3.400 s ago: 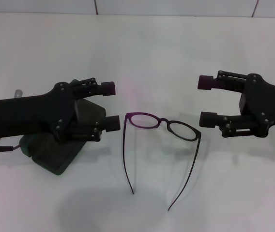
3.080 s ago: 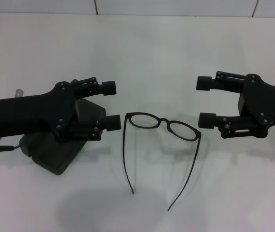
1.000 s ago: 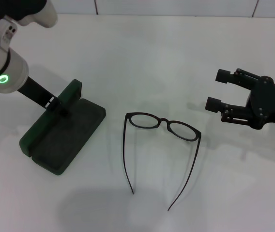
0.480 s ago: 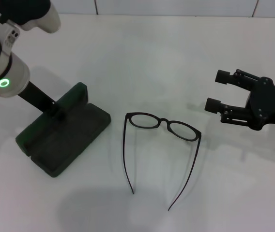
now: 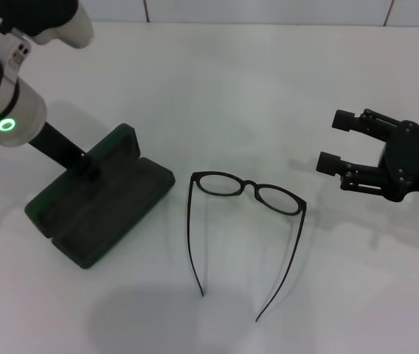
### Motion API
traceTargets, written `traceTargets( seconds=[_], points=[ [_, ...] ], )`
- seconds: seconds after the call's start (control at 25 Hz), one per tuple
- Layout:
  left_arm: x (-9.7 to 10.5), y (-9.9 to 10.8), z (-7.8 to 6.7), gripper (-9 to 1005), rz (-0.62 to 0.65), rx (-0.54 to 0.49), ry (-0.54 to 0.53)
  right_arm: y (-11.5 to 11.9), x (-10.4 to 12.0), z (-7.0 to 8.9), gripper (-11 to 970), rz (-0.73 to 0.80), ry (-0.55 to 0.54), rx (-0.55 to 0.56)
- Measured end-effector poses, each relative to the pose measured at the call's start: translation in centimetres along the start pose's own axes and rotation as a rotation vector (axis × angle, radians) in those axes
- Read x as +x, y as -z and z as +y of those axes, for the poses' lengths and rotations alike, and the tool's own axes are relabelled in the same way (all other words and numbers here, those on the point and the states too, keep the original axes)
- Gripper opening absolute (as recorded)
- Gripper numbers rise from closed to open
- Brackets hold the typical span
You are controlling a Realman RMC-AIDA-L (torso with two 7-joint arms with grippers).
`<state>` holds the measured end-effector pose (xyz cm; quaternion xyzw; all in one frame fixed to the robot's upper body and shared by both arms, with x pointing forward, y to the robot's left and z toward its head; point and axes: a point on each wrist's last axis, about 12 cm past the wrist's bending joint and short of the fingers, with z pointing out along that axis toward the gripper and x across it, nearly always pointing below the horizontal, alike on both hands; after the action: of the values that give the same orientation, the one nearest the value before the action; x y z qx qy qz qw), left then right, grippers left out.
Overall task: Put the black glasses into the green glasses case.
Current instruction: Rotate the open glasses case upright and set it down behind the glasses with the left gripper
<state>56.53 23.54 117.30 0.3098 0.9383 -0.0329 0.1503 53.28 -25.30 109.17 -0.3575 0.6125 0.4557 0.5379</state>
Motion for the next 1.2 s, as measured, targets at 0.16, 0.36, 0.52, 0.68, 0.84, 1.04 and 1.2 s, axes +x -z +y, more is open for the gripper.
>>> traceTargets(
  seconds=[0.16,0.36,0.52,0.68,0.84,1.04,1.2],
  points=[
    [-1.3,1.5,-0.4,199,-0.044,-0.065,-0.076,0.0,0.0,0.0,854,-0.001,0.001,-0.003],
    [-3.9,4.4,-1.8,197,-0.148,-0.16,-0.315,0.5,-0.5,0.2,855,-0.01,0.018,-0.038],
    [-6.7,5.9,-3.4,198,-0.218,-0.211,-0.561,1.0,-0.7,1.4,855,-0.007,0.049,-0.155],
    [-8.5,4.2,-4.9,198,-0.209,-0.227,-0.793,0.6,-0.7,2.8,855,0.01,0.056,-0.294],
    [-11.0,1.2,-6.6,198,-0.183,-0.205,-0.937,0.0,0.1,3.9,854,0.012,0.034,-0.34],
    [-12.6,-1.9,-8.4,199,-0.162,-0.152,-1.016,-0.7,0.7,4.6,854,0.007,0.012,-0.357],
    [-12.7,-3.3,-9.1,197,-0.179,-0.107,-1.032,-0.7,1.0,4.7,855,0.004,0.001,-0.346]
  ],
)
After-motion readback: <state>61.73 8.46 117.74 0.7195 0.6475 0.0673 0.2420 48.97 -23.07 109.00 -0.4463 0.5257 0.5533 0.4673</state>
